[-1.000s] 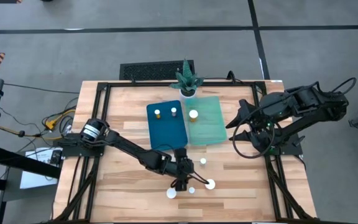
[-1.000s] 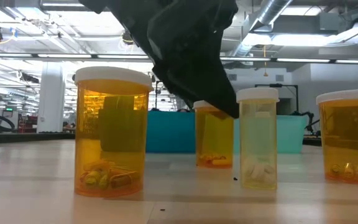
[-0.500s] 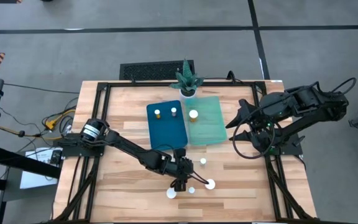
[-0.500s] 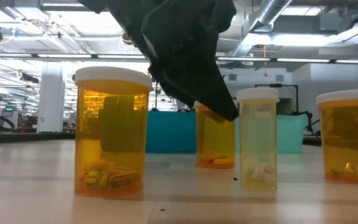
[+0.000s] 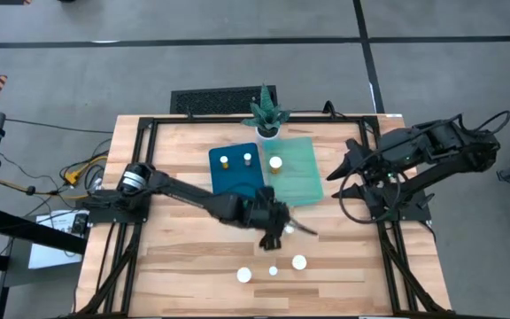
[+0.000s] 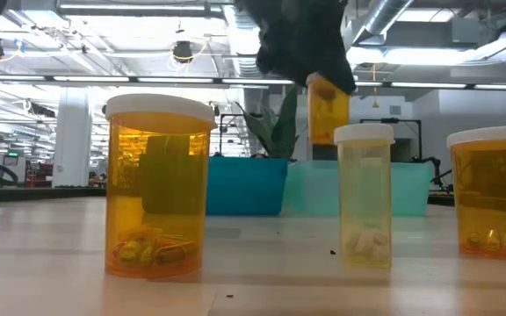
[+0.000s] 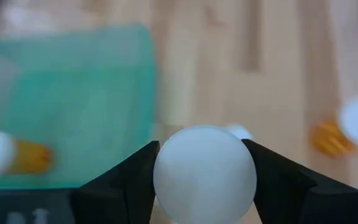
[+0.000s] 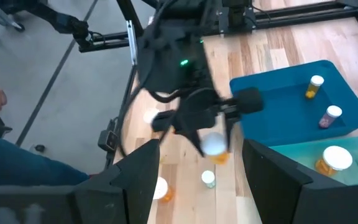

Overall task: Pick and place medicine bottles into bin by pill shape (circle, oval)
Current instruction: Put the large orange capsule bottle into the green bin

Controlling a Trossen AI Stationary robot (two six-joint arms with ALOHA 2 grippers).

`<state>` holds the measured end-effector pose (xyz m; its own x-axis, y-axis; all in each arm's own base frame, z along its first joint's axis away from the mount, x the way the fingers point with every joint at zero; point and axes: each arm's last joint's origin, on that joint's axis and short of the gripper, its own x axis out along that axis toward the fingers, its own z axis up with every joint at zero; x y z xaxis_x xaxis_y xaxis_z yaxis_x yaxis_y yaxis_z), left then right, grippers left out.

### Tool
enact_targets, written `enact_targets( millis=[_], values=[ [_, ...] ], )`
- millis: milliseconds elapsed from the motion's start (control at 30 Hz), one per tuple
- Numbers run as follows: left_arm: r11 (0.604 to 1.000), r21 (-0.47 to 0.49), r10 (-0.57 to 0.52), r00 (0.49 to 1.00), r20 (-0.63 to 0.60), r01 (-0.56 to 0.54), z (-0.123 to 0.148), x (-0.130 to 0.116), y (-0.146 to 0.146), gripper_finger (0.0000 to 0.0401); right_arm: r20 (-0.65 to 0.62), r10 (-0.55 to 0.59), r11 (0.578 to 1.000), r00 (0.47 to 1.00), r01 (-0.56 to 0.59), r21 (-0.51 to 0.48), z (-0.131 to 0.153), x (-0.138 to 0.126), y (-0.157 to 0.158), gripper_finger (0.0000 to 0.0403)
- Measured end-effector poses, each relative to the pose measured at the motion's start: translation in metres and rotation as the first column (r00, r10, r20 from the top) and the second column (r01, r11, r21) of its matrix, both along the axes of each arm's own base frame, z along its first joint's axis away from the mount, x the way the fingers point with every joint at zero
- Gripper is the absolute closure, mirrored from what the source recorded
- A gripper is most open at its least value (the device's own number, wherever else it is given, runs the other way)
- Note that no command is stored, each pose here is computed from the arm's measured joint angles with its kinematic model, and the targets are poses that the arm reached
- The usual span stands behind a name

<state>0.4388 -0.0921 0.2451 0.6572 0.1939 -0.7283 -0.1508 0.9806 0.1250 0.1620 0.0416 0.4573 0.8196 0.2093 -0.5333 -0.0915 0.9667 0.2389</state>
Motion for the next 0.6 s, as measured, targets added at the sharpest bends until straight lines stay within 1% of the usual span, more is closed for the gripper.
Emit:
enact_targets(
  millis=[100,267,400,500,567,600],
  values=[
    [0.998,0.038,0.051,0.998,0.049,-0.052,0.018,0.009,0.025,0.0192,0.025,-0.002,1.000,1.000,0.002,0.006,0.003,-0.008,-0.002,0.0165],
    [0.989,0.042,0.136,0.984,0.112,-0.142,0.033,0.018,0.070,0.0194,0.060,-0.046,0.999,0.997,0.047,-0.011,0.007,-0.018,-0.006,0.0165],
    [0.981,0.047,0.179,0.971,0.161,-0.189,0.032,0.026,0.104,0.0195,0.071,-0.050,0.999,0.996,0.050,-0.008,0.009,-0.022,-0.007,0.0165],
    [0.981,0.039,0.179,0.965,0.191,-0.189,0.030,0.030,0.127,0.0193,0.072,-0.050,0.999,0.996,0.051,-0.008,0.009,-0.022,-0.007,0.0165],
    [0.980,0.036,0.181,0.952,0.248,-0.195,0.029,0.037,0.141,0.0192,0.070,-0.051,0.999,0.996,0.052,-0.009,0.009,-0.022,-0.007,0.0165],
    [0.979,0.033,0.186,0.953,0.240,-0.200,0.026,0.037,0.148,0.0192,0.069,-0.052,0.999,0.996,0.052,-0.010,0.009,-0.022,-0.007,0.0165]
  ],
)
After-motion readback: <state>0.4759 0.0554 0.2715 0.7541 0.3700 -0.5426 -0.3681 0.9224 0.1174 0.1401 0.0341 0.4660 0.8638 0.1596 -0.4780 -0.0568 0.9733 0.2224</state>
